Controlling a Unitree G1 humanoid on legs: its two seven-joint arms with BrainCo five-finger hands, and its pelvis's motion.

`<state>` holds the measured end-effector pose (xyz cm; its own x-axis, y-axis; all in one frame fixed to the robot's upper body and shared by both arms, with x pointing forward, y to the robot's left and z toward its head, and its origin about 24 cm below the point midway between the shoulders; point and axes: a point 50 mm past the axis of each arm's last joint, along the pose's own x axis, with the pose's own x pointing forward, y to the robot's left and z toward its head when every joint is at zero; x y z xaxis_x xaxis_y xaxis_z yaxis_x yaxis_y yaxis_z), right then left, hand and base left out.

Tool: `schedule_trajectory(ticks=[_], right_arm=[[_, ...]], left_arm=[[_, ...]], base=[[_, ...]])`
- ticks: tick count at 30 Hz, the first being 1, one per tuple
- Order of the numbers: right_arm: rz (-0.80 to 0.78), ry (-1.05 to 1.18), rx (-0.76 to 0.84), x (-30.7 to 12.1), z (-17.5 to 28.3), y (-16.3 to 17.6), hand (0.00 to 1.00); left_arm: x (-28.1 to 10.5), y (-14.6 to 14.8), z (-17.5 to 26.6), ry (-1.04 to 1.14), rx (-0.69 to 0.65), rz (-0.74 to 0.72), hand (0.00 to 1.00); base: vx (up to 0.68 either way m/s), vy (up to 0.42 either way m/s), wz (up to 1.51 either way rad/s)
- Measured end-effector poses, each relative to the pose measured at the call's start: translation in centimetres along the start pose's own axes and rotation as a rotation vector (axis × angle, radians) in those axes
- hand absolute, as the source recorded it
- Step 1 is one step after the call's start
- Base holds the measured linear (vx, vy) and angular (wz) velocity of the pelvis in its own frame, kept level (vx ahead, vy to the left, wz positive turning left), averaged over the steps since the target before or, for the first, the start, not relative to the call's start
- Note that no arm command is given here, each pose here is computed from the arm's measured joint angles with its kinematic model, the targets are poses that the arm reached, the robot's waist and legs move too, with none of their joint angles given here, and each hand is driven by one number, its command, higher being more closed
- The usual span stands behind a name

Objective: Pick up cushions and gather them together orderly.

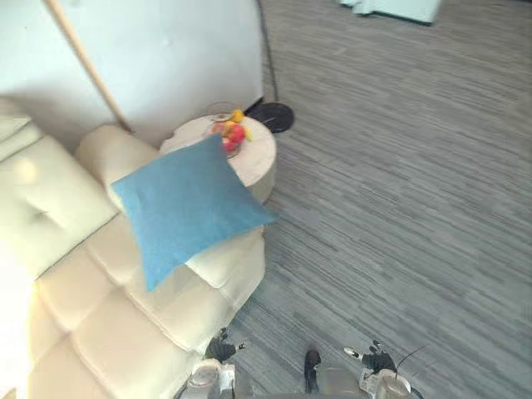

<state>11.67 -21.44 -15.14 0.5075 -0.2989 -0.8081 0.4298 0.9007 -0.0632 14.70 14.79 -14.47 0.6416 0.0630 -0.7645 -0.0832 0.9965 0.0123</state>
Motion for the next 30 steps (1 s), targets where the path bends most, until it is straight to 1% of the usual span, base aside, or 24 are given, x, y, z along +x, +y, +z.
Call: schedule_trajectory(ticks=[4,7,13,16,18,20,24,26,30], right_arm=[[-0.010,-0.051,0.023,0.1,1.0,-0.3,0.00],[-0.025,-0.025,0.069,-0.1,0.2,-0.4,0.00],[-0.008,-0.045,0.070,0.1,1.0,0.3,0.00],[-0.006,-0.021,0.074,-0.2,0.0,0.3,0.00],[0.012,0.001,0.074,-0.4,-0.8,0.8,0.00],[0.013,-0.006,0.073,-0.4,-0.5,0.8,0.00],[0.015,-0.007,0.076,-0.4,-0.5,0.8,0.00],[0.007,0.016,0.075,-0.5,-1.2,0.4,0.00],[-0.016,0.026,0.105,-0.5,-1.4,-0.3,0.00]], left_arm=[[0.1,-1.2,0.5,-0.016,0.067,-0.057,0.00],[0.3,-0.9,1.0,-0.027,0.115,-0.062,0.00],[-0.1,0.5,-0.4,0.013,0.129,-0.033,0.00],[-0.2,0.0,-0.8,0.029,0.128,-0.050,0.00],[-0.2,0.8,-0.9,0.032,0.152,-0.040,0.00],[-0.3,1.9,-1.1,0.040,0.172,-0.018,0.00],[-0.4,2.3,-1.3,0.047,0.176,-0.007,0.00],[-0.2,2.7,-1.1,0.045,0.166,0.010,0.00],[-0.2,1.1,-1.1,0.045,0.100,-0.007,0.00]], base=[[0.11,-0.078,0.90],[0.11,0.057,1.10],[0.10,0.080,0.22],[0.08,0.102,0.73],[0.16,-0.012,0.87],[0.16,-0.088,0.74],[0.15,-0.174,0.71],[0.16,-0.261,0.58],[0.17,-0.251,0.31]])
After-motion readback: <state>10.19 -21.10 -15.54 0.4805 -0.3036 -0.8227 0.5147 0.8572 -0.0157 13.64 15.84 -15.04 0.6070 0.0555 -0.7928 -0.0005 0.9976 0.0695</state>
